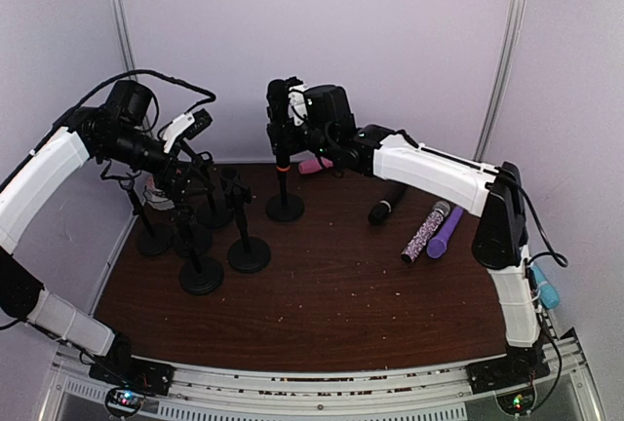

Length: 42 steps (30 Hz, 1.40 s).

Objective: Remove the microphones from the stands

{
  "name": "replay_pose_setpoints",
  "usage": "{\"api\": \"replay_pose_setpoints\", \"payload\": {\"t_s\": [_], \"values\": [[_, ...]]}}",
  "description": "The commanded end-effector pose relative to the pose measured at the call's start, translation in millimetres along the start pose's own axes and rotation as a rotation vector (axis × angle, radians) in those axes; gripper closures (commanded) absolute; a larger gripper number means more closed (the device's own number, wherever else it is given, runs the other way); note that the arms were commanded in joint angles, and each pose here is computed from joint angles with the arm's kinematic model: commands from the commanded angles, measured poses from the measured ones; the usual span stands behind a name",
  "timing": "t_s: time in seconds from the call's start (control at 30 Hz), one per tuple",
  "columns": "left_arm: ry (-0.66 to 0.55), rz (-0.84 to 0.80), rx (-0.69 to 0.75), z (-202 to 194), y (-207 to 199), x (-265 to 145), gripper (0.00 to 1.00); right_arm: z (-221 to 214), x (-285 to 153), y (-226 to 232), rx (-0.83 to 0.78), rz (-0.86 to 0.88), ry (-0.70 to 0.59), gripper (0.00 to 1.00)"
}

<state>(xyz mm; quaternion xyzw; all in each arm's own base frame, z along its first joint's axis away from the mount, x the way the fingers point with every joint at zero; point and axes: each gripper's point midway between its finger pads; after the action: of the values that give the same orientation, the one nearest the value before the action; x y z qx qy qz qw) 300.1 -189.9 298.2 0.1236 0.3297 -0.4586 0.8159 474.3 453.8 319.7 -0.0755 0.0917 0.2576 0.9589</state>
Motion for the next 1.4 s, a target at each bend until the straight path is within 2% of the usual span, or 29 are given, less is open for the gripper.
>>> {"api": "replay_pose_setpoints", "payload": {"t_s": [0.0, 0.17, 0.33, 0.47, 0.6, 0.73, 1.03, 1.37], "values": [[-0.041, 0.005, 0.020, 7.5, 1.6, -3.3, 0.02, 12.4, 8.7, 7.3, 0.005, 0.019, -0.056, 0.03], [-0.040, -0.003, 0.018, 6.9, 0.8, -2.0, 0.02, 12.6, 16.9, 0.5, 0.024, -0.035, -0.097, 0.10], [-0.031, 0.003, 0.020, 3.1, 1.5, -1.0, 0.02, 18.3, 20.4, 2.3, 0.034, -0.037, -0.142, 0.21], [-0.030, 0.008, 0.021, 2.5, 3.0, 0.2, 0.02, 23.1, 16.9, 6.5, 0.028, -0.016, -0.159, 0.35], [-0.034, -0.003, 0.016, 6.4, 4.0, 2.3, 0.02, 31.4, 5.5, 9.1, 0.019, 0.014, -0.170, 0.60], [-0.043, -0.028, 0.004, 11.5, 4.0, 5.8, 0.02, 35.8, -13.6, 5.5, -0.001, 0.026, -0.176, 0.73], [-0.073, -0.101, -0.041, 27.7, 5.8, 18.8, 0.02, 51.8, -68.4, 6.7, -0.041, 0.150, -0.174, 0.78], [-0.090, -0.180, -0.056, 44.4, 1.4, 34.1, 0.02, 28.7, -137.8, 22.0, -0.044, 0.371, -0.106, 0.81]]}}
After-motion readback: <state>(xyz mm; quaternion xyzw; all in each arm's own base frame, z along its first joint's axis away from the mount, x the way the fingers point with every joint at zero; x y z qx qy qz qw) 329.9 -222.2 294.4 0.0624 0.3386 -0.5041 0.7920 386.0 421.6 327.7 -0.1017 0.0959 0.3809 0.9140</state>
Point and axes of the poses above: each gripper's point midway between its finger pads, its own x axis out along the fingers, its own y axis along the line the jaws close on, z = x × y, and after that the axes turned 6 degrees about -x, right-handed
